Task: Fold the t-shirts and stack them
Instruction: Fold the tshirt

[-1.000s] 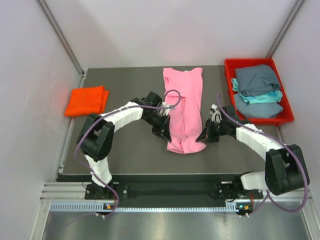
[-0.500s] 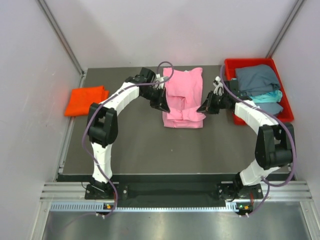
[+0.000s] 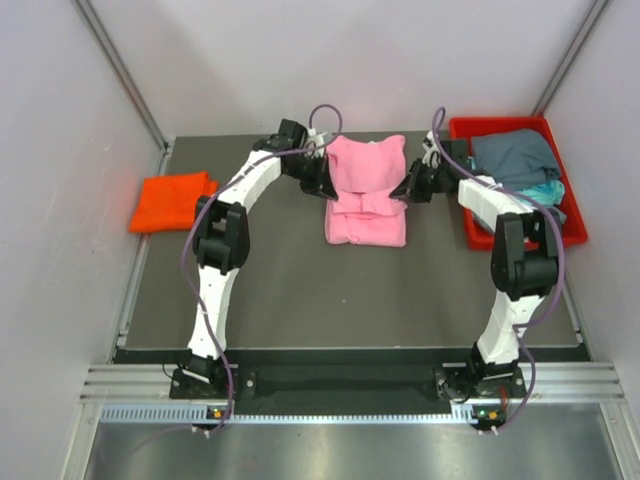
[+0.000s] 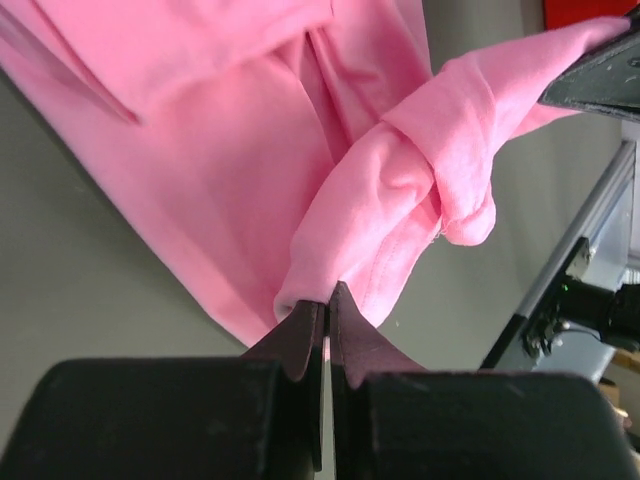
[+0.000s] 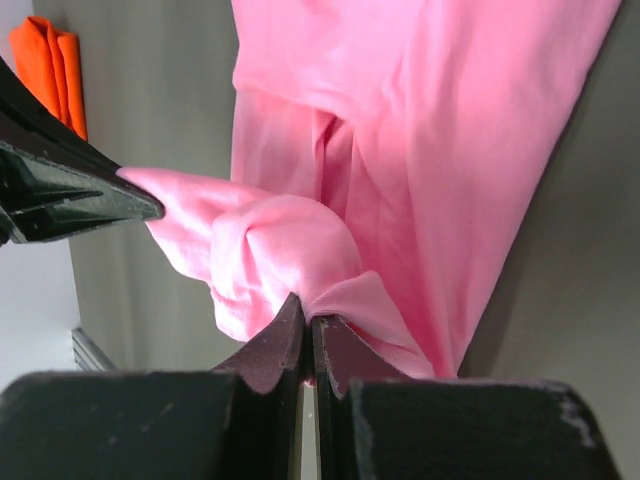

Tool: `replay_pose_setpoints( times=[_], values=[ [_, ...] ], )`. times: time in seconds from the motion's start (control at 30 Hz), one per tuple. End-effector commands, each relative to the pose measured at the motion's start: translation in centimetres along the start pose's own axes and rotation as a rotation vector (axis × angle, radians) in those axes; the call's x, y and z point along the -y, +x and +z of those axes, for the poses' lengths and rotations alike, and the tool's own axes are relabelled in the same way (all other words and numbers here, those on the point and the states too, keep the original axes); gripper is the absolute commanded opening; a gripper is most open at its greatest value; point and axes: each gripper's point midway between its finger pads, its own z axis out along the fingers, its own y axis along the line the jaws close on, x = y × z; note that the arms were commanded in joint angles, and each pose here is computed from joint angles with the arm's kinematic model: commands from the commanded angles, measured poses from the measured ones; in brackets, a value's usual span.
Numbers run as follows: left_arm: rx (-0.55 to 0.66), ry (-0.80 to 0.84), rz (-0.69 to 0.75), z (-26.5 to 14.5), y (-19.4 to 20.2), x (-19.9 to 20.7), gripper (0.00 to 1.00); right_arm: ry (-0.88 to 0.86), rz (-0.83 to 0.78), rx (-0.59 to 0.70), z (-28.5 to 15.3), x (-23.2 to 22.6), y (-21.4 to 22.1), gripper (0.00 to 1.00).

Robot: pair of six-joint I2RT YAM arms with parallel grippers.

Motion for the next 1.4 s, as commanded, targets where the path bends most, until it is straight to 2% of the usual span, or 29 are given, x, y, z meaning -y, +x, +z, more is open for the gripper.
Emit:
replay_pose_setpoints(
  times=[0.0,0.17,0.53,0.73,0.8,0.83,0.87,0.9,0.93,1.03,1.07,1.13,1.17,1.2,1.23,1.37],
  values=[
    [0.105,-0.002,0.078,-1.4,-3.9,0.1,0.00,-0.044,-0.071,0.098,0.1,-1.6,-3.9,0.00],
    [0.164,-0.014,0.112,-1.4,-6.1,-0.6,0.00,-0.040,-0.084,0.111,1.1,-1.2,-5.0,0.00],
    [0.190,-0.026,0.144,0.5,-7.3,-2.6,0.00,-0.027,-0.111,0.154,3.1,-0.5,-7.8,0.00],
    [0.249,-0.070,0.173,0.8,-9.1,-3.7,0.00,-0.015,-0.109,0.154,4.2,0.3,-8.2,0.00],
    [0.282,-0.097,0.181,0.7,-10.0,-4.2,0.12,-0.011,-0.114,0.164,4.4,0.4,-8.4,0.00],
    [0.290,-0.110,0.180,0.6,-10.3,-4.3,0.17,-0.004,-0.121,0.166,4.6,0.7,-8.5,0.05],
    [0.311,-0.127,0.186,0.1,-10.9,-4.1,0.27,-0.002,-0.135,0.178,4.5,0.6,-8.9,0.12],
    [0.321,-0.142,0.192,-0.2,-11.2,-3.9,0.34,0.009,-0.141,0.177,4.3,0.7,-9.0,0.21],
    [0.337,-0.178,0.199,-0.9,-11.7,-4.0,0.44,0.030,-0.161,0.199,3.6,0.7,-9.7,0.40],
    [0.338,-0.216,0.190,-3.4,-11.5,-2.6,0.59,0.048,-0.168,0.215,1.6,0.9,-10.3,0.56],
    [0.318,-0.204,0.172,-4.3,-10.4,-1.8,0.60,0.058,-0.157,0.231,0.1,1.2,-10.4,0.62],
    [0.272,-0.163,0.091,-5.2,-8.3,-1.5,0.60,0.060,-0.133,0.255,-2.3,0.9,-10.4,0.64],
    [0.220,-0.122,0.040,-5.2,-6.1,-1.1,0.61,0.076,-0.098,0.240,-3.0,2.4,-9.4,0.65],
    [0.194,-0.108,-0.003,-5.6,-4.9,-1.4,0.61,0.074,-0.080,0.226,-3.3,2.7,-8.7,0.65],
    [0.127,-0.102,-0.080,-4.7,-2.0,-2.4,0.61,0.053,-0.071,0.225,-4.4,2.3,-8.3,0.65],
    [0.041,-0.033,-0.199,-4.5,2.3,-2.2,0.62,0.053,0.014,0.126,-3.9,4.2,-2.7,0.65]
  ],
)
